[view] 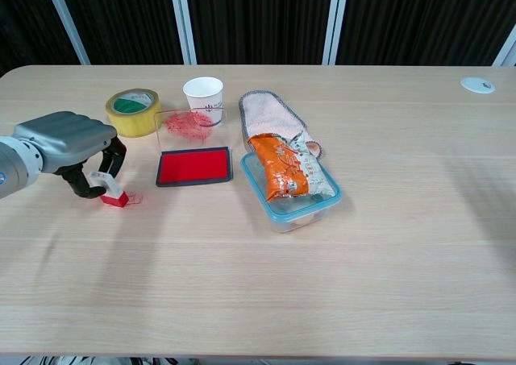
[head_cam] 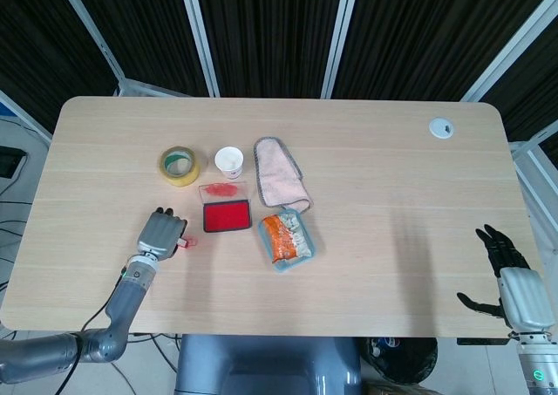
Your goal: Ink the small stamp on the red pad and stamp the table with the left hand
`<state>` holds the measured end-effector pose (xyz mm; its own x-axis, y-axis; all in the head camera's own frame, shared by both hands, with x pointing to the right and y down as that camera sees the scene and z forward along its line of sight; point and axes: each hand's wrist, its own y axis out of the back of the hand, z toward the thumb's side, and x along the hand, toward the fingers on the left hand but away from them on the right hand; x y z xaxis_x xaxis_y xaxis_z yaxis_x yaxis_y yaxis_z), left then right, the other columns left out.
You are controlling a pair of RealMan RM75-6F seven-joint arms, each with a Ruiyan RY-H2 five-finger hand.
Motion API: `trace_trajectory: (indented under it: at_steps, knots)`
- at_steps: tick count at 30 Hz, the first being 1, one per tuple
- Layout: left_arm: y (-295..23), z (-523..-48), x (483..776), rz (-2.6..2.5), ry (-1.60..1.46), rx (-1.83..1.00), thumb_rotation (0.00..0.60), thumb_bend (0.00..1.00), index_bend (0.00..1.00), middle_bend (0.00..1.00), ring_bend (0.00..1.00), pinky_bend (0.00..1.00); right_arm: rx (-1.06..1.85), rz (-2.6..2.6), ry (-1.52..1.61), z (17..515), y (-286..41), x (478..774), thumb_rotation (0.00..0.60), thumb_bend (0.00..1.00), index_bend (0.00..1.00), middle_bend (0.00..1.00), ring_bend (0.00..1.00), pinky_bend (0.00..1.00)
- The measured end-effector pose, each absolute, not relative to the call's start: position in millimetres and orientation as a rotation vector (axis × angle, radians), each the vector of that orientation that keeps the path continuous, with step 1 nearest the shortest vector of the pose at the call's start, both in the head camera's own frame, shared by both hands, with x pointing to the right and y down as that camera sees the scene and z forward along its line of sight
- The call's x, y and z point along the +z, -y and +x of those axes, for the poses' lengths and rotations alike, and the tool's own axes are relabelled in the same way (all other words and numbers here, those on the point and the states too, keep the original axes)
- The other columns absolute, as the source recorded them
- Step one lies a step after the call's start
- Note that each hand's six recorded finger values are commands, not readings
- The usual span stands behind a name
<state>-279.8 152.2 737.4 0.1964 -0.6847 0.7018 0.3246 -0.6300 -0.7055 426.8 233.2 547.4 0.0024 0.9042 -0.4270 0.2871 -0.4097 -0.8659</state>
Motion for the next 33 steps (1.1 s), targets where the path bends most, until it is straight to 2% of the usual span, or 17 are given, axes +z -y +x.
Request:
trace_trajectory:
  at_steps: [4,9,13,33]
  knots:
    - [-152.9,-279.9,738.2,-1.659,-0.344,-1.561,0.600,0.34,0.56,0.52,0.28,0.32,1.430,-1.727,1.231,426.8,-233.1,547.3,0.600,0.12,0.00,0.00,0.00,0.18]
    - [-152.6,-280.0,737.8,-1.654,-0.350,-1.558,0.600,0.45,0.62,0.59,0.43,0.48,1.429,-1.726,1.231,426.7,-233.1,547.2,0.600,0.13,0.00,0.00,0.00,0.18]
    - [-150.2,-278.6,734.8,-1.641,-0.374,-1.539,0.600,0.48,0.69,0.66,0.52,0.57,1.429,-1.727,1.231,426.7,-233.2,547.2,0.600,0.13,0.00,0.00,0.00,0.18]
    - [-138.3,-259.5,721.0,-1.705,-0.565,-1.393,0.600,0.49,0.74,0.72,0.58,0.64,1.430,-1.729,1.234,427.0,-233.1,547.0,0.600,0.14,0.00,0.00,0.00,0.18]
